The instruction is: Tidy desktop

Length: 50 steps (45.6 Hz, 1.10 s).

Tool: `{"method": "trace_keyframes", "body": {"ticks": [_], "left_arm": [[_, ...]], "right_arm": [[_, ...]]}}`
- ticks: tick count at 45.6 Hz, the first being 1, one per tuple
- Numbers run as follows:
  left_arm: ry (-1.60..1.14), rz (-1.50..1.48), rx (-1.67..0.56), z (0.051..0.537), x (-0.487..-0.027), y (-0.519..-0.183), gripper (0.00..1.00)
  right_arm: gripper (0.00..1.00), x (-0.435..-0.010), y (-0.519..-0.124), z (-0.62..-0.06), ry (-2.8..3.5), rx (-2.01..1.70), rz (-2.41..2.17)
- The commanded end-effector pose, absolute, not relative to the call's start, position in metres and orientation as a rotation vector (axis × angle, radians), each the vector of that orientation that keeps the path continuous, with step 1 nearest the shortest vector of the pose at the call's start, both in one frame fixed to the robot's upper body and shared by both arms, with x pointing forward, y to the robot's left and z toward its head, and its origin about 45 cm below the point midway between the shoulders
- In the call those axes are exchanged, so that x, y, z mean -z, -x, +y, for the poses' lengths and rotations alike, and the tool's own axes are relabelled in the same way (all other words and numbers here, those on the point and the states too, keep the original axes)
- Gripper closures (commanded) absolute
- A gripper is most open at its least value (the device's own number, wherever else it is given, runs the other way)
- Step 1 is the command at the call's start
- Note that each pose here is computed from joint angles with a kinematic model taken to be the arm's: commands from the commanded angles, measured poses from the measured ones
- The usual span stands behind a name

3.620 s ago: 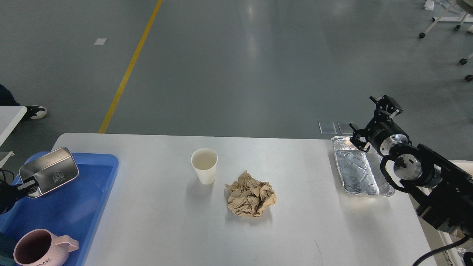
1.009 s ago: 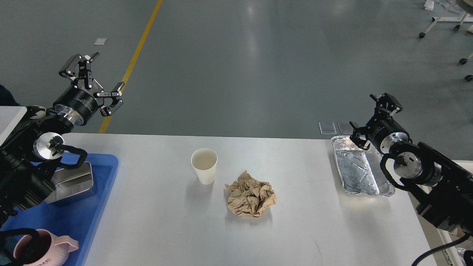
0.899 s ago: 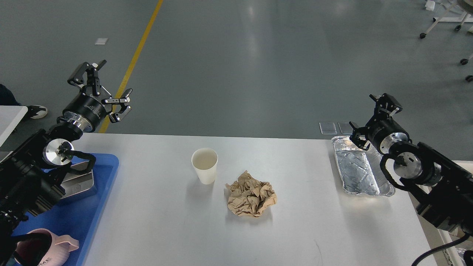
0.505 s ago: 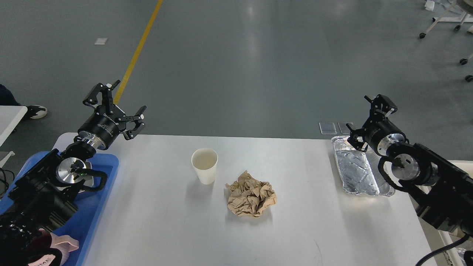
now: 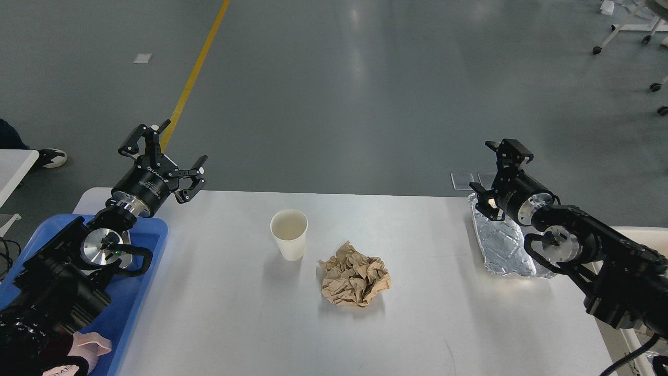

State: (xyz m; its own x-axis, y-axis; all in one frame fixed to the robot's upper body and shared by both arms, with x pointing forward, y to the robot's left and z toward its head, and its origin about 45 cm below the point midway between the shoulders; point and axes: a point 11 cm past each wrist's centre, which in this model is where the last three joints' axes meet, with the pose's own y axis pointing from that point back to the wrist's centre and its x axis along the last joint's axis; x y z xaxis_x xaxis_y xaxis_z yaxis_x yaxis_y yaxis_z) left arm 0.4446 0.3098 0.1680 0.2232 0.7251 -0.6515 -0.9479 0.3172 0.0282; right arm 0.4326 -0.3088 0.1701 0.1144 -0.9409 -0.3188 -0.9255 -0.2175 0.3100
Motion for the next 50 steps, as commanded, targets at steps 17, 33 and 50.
{"method": "trace_keyframes", "body": {"ticks": [17,33,50], "left_arm": [[0.437,0.658,-1.183,0.297,-0.162,-0.443,0.01],[0.504,0.677,-1.198,0.301,-0.167,-0.445,0.01],[0.487,0.687,-1.216,0.308,-0.157,-0.438,0.01]], "right_arm": [[0.0,-0.167,-0.431,-0.299,-2.337,0.724,-1.922],[0.0,-0.163,-0.418,-0.277,-2.376,0.468,-1.677],[0.0,-0.196,-0.341,-0.361,-2.193,0.05,-1.304]]}}
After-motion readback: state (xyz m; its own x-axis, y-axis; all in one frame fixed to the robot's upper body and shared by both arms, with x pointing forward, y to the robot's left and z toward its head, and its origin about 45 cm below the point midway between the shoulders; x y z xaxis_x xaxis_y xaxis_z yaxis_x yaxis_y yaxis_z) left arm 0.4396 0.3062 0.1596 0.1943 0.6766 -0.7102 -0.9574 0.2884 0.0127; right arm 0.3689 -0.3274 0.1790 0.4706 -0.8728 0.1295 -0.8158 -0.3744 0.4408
